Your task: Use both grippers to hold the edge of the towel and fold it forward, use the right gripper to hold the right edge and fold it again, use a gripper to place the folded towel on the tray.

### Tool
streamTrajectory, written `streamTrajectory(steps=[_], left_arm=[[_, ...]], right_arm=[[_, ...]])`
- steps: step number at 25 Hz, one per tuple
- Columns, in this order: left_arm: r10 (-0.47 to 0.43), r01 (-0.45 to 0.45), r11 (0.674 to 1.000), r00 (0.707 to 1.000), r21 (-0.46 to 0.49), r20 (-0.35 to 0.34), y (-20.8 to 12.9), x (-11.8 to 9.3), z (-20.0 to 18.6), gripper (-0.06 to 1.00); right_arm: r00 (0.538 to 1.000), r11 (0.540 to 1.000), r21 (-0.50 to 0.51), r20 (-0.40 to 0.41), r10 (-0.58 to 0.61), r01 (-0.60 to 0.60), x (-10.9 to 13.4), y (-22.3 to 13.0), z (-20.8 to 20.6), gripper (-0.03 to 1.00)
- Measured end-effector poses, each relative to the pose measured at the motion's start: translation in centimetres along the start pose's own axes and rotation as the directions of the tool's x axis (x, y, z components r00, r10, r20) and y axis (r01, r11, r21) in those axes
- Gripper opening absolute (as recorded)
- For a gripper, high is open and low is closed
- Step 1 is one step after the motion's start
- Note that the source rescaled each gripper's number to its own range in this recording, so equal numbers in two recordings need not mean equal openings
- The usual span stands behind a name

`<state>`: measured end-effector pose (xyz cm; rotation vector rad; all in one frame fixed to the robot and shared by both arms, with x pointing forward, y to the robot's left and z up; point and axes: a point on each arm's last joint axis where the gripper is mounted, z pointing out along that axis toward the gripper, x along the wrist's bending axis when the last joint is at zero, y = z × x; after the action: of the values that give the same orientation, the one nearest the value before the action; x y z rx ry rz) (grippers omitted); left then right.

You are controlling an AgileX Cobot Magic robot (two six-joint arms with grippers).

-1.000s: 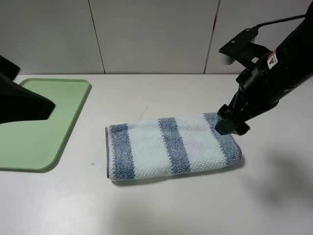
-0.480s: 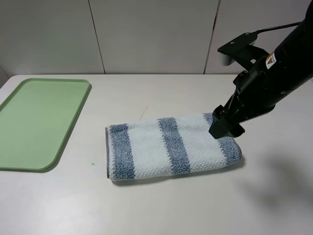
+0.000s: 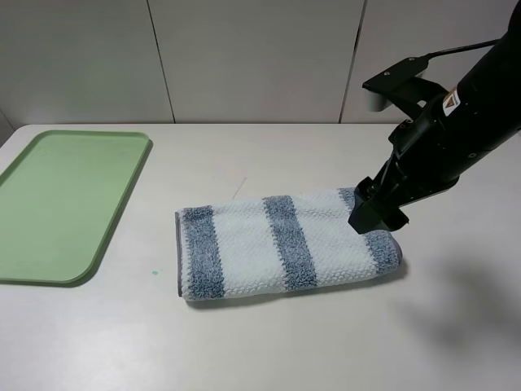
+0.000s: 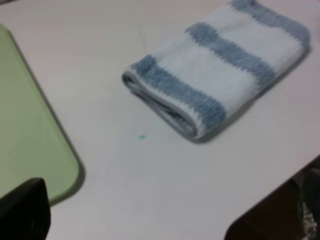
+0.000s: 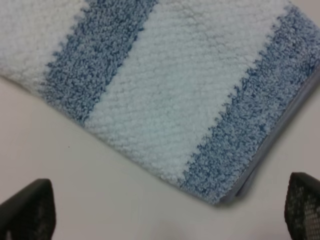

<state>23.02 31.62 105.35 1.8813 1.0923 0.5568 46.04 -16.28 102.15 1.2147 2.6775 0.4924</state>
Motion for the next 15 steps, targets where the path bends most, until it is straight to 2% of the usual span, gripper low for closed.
streamTrajectory(steps=[3, 9, 15], left_arm=[[0.002, -0.001, 1.000, 1.000, 0.031, -0.019, -0.62, 0.14, 0.93, 1.00], [0.001, 0.000, 0.999, 1.000, 0.032, -0.022, -0.65, 0.16, 1.01, 1.00], [-0.002, 0.003, 1.000, 1.000, 0.031, -0.027, -0.66, 0.16, 1.01, 0.99]], right_arm=[[1.000, 1.000, -0.001, -0.006, 0.006, -0.006, 0.05, 0.01, 0.00, 1.00], [1.000, 1.000, -0.002, -0.011, 0.013, -0.013, 0.10, 0.02, 0.00, 1.00], [0.992, 0.992, -0.001, -0.012, 0.128, -0.128, 0.10, 0.02, 0.00, 1.00]])
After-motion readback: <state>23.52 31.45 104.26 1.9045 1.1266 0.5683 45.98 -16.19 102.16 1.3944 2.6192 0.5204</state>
